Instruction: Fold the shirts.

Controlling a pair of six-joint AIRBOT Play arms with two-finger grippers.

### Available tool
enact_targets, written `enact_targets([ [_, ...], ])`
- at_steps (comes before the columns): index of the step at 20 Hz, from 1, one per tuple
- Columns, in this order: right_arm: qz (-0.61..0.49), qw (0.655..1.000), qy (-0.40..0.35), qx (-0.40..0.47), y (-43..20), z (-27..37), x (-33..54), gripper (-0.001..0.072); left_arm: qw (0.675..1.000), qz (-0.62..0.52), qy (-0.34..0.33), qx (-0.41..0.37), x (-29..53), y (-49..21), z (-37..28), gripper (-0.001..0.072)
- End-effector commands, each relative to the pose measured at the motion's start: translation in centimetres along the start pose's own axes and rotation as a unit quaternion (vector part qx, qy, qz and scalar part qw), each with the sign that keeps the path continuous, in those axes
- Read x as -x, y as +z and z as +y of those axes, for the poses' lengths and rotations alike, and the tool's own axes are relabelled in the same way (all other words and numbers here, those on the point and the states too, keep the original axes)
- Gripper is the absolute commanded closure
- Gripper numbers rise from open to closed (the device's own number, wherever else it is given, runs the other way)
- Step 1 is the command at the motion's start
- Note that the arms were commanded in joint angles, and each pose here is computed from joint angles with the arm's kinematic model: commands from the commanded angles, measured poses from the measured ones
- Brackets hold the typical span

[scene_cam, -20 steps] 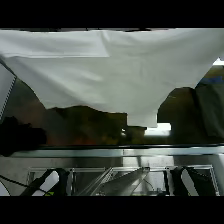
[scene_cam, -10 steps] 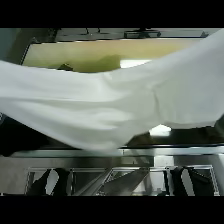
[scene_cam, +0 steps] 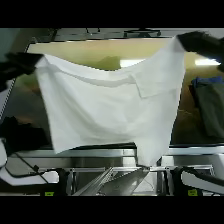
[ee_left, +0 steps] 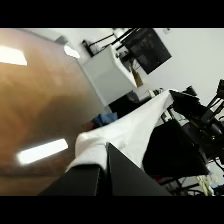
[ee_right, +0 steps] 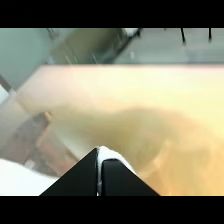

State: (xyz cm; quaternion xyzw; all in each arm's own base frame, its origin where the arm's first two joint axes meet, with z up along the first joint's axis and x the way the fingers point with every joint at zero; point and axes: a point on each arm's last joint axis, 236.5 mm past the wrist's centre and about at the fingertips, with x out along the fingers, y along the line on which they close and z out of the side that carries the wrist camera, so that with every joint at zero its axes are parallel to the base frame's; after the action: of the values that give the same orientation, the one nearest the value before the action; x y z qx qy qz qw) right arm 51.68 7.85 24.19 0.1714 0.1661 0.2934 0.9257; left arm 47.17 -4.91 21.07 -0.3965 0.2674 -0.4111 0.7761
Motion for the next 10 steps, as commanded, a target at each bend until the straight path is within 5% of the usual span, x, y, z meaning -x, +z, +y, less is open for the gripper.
enact_targets([
  [1,0.06,0.992,-0.04,-0.103,-9.4,-9.5,-6.9,0.0695,0.991,0.066,0.03,0.113,-3.8,-5.0,14.4,0.0688],
  [5,0.049,0.972,-0.055,-0.223,-14.3,-15.5,-9.1,0.0695,0.982,0.078,0.025,0.17,-4.4,-6.3,21.7,0.0691],
  [10,0.066,0.961,-0.021,-0.266,-16.0,-17.1,-7.2,0.0695,0.979,0.081,0.062,0.174,-3.9,-4.0,24.4,0.0697],
])
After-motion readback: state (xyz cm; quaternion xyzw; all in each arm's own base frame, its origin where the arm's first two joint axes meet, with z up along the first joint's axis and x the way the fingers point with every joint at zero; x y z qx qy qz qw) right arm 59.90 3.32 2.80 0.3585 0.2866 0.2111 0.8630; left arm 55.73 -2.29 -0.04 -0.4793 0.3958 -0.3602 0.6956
